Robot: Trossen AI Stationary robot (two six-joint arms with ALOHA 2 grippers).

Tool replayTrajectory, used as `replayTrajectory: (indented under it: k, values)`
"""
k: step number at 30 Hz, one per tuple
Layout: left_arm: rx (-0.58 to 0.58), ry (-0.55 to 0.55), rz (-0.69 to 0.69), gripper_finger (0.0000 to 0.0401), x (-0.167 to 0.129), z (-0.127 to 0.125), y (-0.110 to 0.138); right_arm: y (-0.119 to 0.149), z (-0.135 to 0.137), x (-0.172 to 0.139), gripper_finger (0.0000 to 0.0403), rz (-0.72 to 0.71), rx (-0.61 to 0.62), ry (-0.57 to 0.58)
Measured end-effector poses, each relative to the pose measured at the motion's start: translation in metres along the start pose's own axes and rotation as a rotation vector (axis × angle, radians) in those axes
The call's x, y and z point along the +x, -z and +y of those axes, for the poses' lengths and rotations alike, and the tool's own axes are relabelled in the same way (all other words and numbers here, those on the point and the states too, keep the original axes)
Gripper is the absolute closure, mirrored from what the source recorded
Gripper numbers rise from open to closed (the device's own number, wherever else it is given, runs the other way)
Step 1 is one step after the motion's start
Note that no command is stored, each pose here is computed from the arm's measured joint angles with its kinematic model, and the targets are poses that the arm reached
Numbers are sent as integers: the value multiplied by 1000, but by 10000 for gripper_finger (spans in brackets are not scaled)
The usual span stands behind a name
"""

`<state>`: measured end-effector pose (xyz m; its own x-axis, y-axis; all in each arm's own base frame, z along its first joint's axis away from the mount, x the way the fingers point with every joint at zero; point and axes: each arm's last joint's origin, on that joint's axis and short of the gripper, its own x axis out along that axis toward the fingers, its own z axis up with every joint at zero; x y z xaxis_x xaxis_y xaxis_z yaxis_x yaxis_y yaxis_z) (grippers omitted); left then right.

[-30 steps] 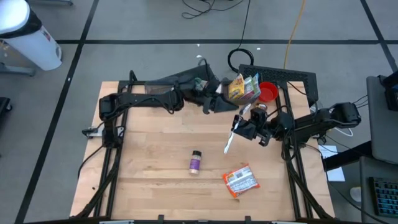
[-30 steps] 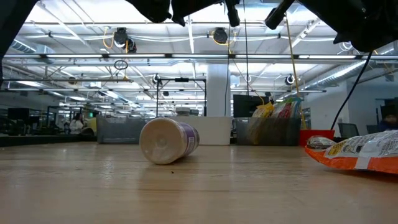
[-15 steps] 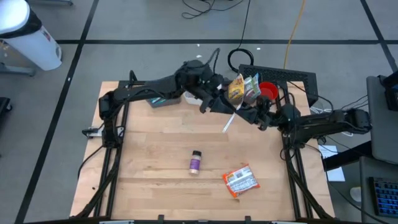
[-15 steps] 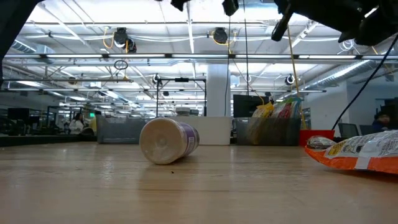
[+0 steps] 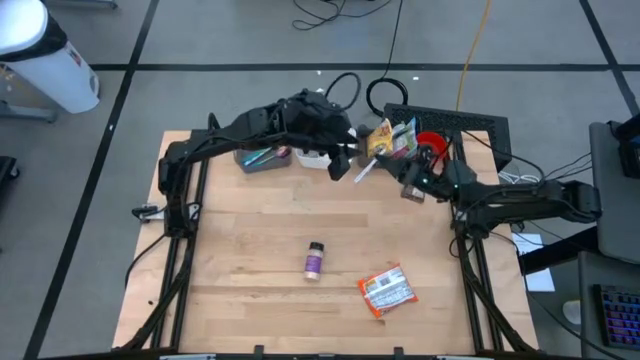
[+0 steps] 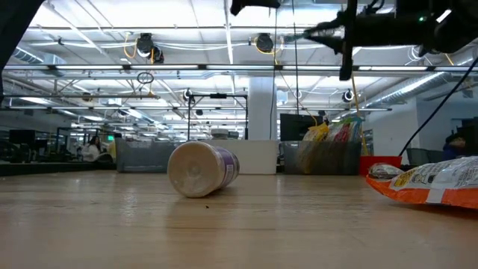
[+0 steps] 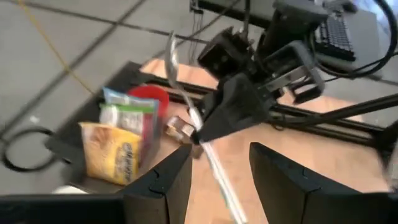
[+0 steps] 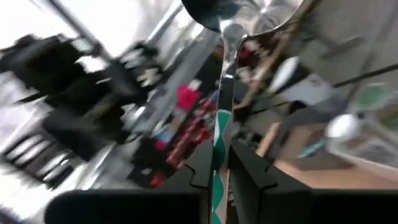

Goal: Pick & Place Food Item
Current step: Put the blue patterned spoon into the left black bin

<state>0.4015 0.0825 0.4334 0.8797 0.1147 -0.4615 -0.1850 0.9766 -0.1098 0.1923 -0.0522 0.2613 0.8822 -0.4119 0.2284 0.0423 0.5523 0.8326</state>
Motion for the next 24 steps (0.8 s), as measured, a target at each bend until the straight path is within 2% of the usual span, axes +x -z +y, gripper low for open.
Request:
replayTrajectory:
  k: [2, 5, 10, 13, 17, 24]
  values:
    - [59, -50, -4, 231, -1, -6, 0, -1, -4, 1, 384, -44, 23, 47]
    - [195, -198, 33, 231, 0, -18, 5, -6, -9, 3, 384, -85, 68, 75]
    - [403, -408, 68, 231, 3, -40, 10, -14, -14, 7, 384, -167, 171, 66]
    - [460, -428, 88, 231, 14, -49, 15, -19, -16, 9, 384, -217, 200, 56]
    - [476, -435, 89, 231, 30, -55, 21, -21, -15, 16, 384, -245, 221, 59]
    - [561, -468, 165, 231, 50, -55, 33, -27, -1, 36, 384, -222, 164, 25]
